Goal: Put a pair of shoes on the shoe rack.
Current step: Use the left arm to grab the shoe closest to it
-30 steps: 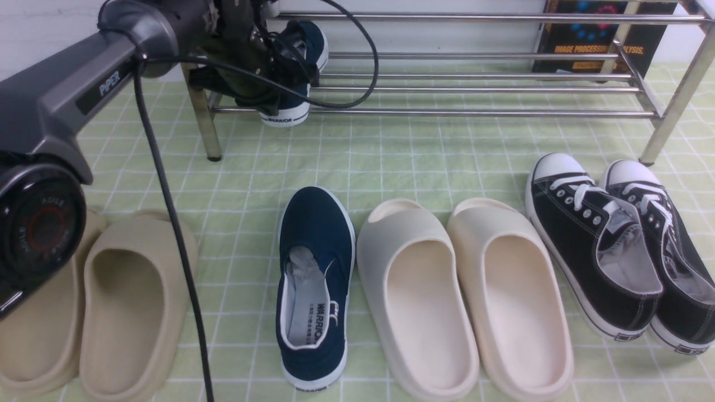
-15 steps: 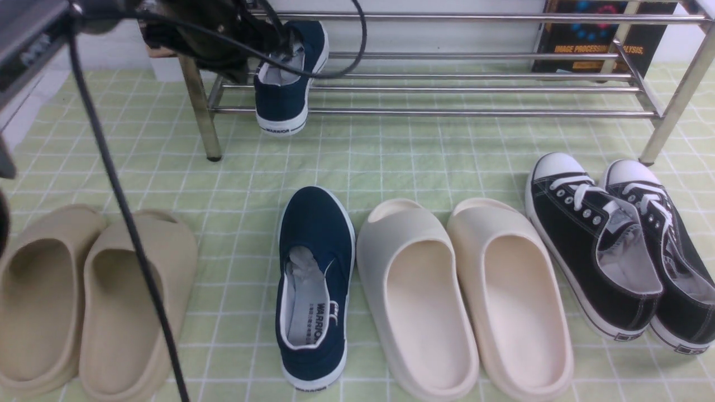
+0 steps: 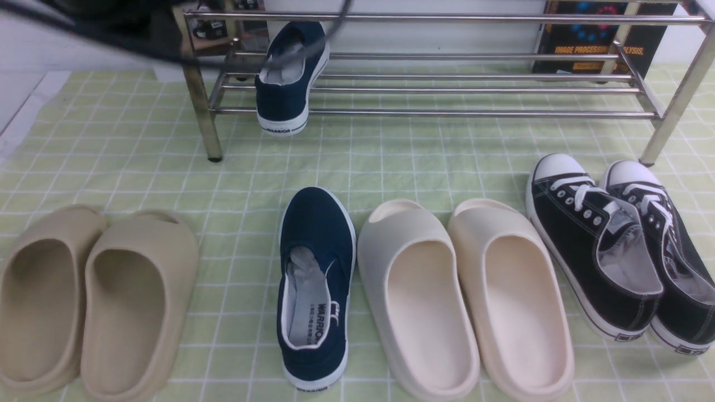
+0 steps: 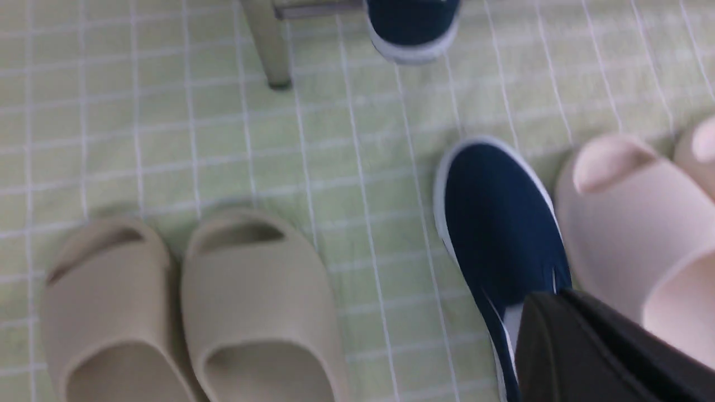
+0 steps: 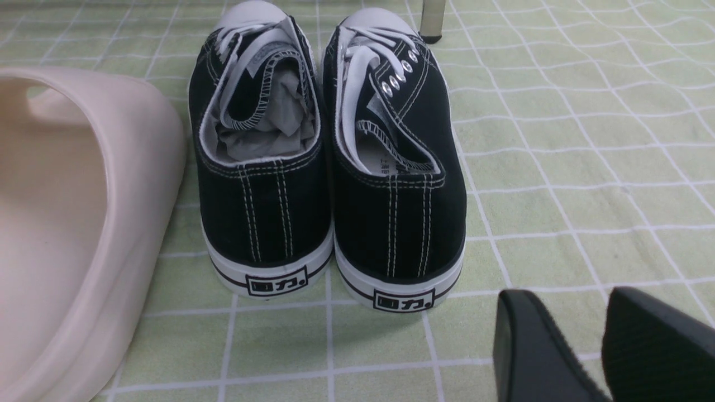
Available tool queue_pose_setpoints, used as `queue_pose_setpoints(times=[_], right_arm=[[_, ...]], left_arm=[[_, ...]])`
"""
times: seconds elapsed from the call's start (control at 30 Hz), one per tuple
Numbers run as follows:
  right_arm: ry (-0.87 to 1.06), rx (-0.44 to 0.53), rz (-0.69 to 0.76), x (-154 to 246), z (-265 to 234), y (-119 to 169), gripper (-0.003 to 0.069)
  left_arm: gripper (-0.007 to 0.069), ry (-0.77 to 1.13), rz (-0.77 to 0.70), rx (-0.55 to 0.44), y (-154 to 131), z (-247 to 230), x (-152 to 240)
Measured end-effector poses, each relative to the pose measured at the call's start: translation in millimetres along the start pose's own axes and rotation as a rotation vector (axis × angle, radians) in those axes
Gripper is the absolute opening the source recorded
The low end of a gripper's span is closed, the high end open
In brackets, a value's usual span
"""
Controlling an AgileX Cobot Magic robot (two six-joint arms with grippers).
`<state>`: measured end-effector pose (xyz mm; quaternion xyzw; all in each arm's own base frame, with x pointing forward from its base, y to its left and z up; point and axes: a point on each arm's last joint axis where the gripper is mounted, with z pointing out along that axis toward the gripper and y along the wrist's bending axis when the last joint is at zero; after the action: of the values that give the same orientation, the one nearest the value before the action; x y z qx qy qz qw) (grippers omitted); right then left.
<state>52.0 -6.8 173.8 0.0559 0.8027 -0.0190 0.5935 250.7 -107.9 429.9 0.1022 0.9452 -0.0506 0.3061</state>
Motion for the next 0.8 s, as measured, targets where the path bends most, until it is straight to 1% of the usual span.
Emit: queue_pose_setpoints(times=[0.03, 0.07, 0.13, 0.17, 0.3, 0.37, 0.4, 0.5, 0.53, 0.57, 0.6, 0.63, 0.67, 0.73, 0.8], right_arm=[[0.000, 0.000, 0.000, 0.0, 0.0, 0.0, 0.0239], [0.000, 0.000, 0.000, 0.0, 0.0, 0.0, 0.0239], [0.000, 0.000, 0.000, 0.0, 0.0, 0.0, 0.0239], [0.000, 0.000, 0.000, 0.0, 0.0, 0.0, 0.0239], [0.000, 0.000, 0.000, 0.0, 0.0, 0.0, 0.0239], [0.000, 0.000, 0.000, 0.0, 0.0, 0.0, 0.0239], [0.000, 0.000, 0.000, 0.0, 0.0, 0.0, 0.0239], [0.000, 0.000, 0.000, 0.0, 0.0, 0.0, 0.0239], [0.000, 0.000, 0.000, 0.0, 0.0, 0.0, 0.0239], [0.000, 0.000, 0.000, 0.0, 0.0, 0.0, 0.0239], [0.000, 0.000, 0.000, 0.0, 0.0, 0.0, 0.0239], [0.000, 0.000, 0.000, 0.0, 0.0, 0.0, 0.0239], [0.000, 0.000, 0.000, 0.0, 0.0, 0.0, 0.0239], [0.000, 0.000, 0.000, 0.0, 0.0, 0.0, 0.0239], [0.000, 0.000, 0.000, 0.0, 0.0, 0.0, 0.0239]], left_arm=[[-0.0013, 0.031, 0.007, 0.007, -5.2, 2.9, 12.3], [-0.0013, 0.039, 0.009, 0.009, -6.4, 3.7, 15.4], [-0.0013, 0.139, 0.022, 0.031, -18.4, 19.5, 53.6], [-0.0013, 0.172, 0.026, 0.043, -22.2, 29.0, 65.5], [-0.0013, 0.273, 0.006, 0.090, -31.7, 71.5, 98.8], [-0.0013, 0.301, -0.010, 0.088, -32.8, 83.8, 105.6], [-0.0011, 0.322, -0.031, 0.077, -34.1, 98.6, 110.5], [0.0013, 0.333, -0.066, 0.068, -37.3, 117.4, 111.6], [0.0032, 0.334, -0.081, 0.065, -38.7, 124.0, 111.1], [0.0072, 0.335, -0.097, 0.062, -40.6, 132.8, 110.5], [0.0079, 0.336, -0.100, 0.061, -40.9, 134.0, 110.5], [0.0143, 0.339, -0.121, 0.056, -42.7, 143.3, 110.3], [0.0181, 0.341, -0.136, 0.053, -43.5, 147.7, 110.3], [0.0282, 0.351, -0.166, 0.043, -44.6, 158.7, 110.8], [0.0354, 0.355, -0.197, 0.034, -43.8, 167.8, 110.6]])
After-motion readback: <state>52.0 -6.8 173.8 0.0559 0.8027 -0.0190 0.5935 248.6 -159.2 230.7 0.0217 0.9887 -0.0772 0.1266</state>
